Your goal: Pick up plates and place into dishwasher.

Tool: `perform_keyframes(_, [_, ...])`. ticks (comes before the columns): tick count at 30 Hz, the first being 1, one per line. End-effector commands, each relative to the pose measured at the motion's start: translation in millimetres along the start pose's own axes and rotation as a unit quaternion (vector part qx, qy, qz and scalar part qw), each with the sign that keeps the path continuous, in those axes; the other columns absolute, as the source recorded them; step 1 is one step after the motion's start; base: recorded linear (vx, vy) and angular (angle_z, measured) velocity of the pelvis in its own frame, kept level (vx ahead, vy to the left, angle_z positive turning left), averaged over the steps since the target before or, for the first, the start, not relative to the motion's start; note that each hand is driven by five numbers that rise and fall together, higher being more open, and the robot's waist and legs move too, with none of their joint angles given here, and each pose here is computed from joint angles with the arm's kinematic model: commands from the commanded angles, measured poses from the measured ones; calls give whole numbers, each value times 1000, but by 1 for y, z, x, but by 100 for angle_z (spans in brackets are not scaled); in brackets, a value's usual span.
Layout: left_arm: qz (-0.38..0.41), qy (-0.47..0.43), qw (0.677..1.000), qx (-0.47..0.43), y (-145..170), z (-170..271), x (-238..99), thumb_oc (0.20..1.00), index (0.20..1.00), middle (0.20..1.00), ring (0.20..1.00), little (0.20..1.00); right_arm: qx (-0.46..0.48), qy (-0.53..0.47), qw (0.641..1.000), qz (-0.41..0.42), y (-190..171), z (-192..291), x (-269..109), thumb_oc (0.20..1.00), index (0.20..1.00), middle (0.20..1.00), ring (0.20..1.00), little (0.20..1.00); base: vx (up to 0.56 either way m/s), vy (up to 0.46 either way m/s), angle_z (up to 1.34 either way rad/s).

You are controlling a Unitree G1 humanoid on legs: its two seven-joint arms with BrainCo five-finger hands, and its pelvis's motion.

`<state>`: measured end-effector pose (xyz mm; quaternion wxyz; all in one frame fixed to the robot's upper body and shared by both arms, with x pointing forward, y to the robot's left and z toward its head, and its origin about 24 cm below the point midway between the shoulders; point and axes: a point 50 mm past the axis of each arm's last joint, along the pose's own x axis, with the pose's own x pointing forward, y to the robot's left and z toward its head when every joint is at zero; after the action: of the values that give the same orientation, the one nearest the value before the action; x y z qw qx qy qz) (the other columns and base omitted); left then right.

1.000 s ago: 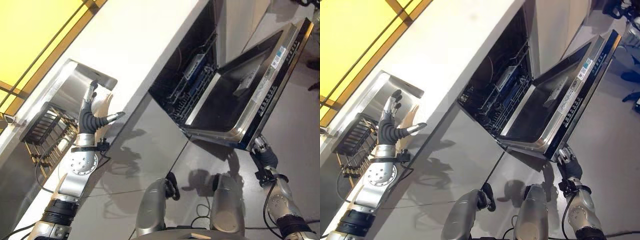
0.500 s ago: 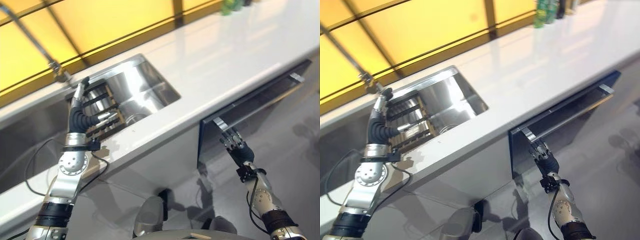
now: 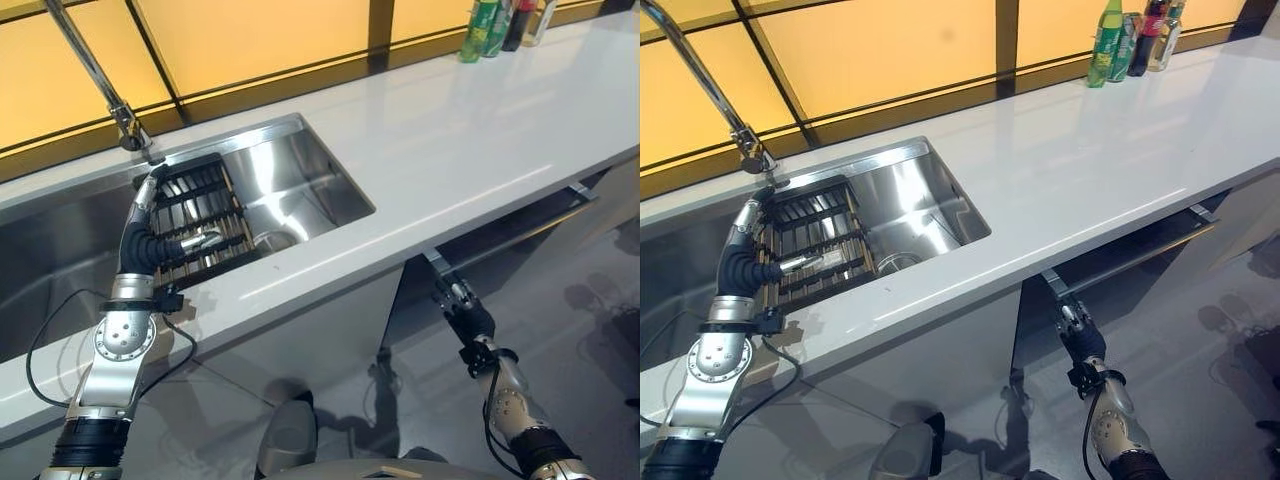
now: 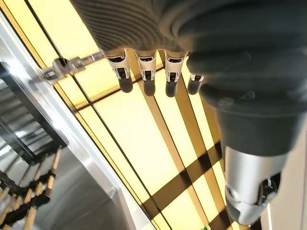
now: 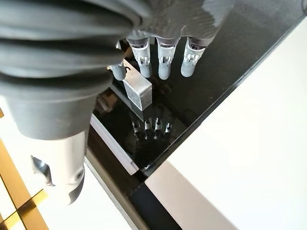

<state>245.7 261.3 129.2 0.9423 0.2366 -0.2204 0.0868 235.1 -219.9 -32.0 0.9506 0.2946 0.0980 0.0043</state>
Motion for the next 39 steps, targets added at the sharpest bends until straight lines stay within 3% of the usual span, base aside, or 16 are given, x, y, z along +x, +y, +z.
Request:
perform_keyframes(1, [10,-76,997,-17,1,24,10,1000,1000,1000,1000,1000,-10,-158,970,185,76,51,18,1000,1000,1000,1000,1000,-171,-14,-38])
perform_keyframes(10, [42,-74,996,-26,-1,21,7,1000,1000,1000,1000,1000,-36,-139,981,129,65,38,0,1000,1000,1000,1000,1000,-156,-3,-41])
perform_keyframes(15, [64,-70,995,-26,2,18,7,1000,1000,1000,1000,1000,-69,-171,974,134,66,56,-8,1000,1000,1000,1000,1000,-128,-17,-35])
perform_keyframes(31, [108,-59,987,-101,-5,19,3,1000,1000,1000,1000,1000,-230,-310,886,256,140,125,-16,1000,1000,1000,1000,1000,53,7,4])
perform_keyframes(39, [96,-77,981,-153,-7,29,9,1000,1000,1000,1000,1000,-229,-322,880,263,153,122,-20,1000,1000,1000,1000,1000,141,69,65])
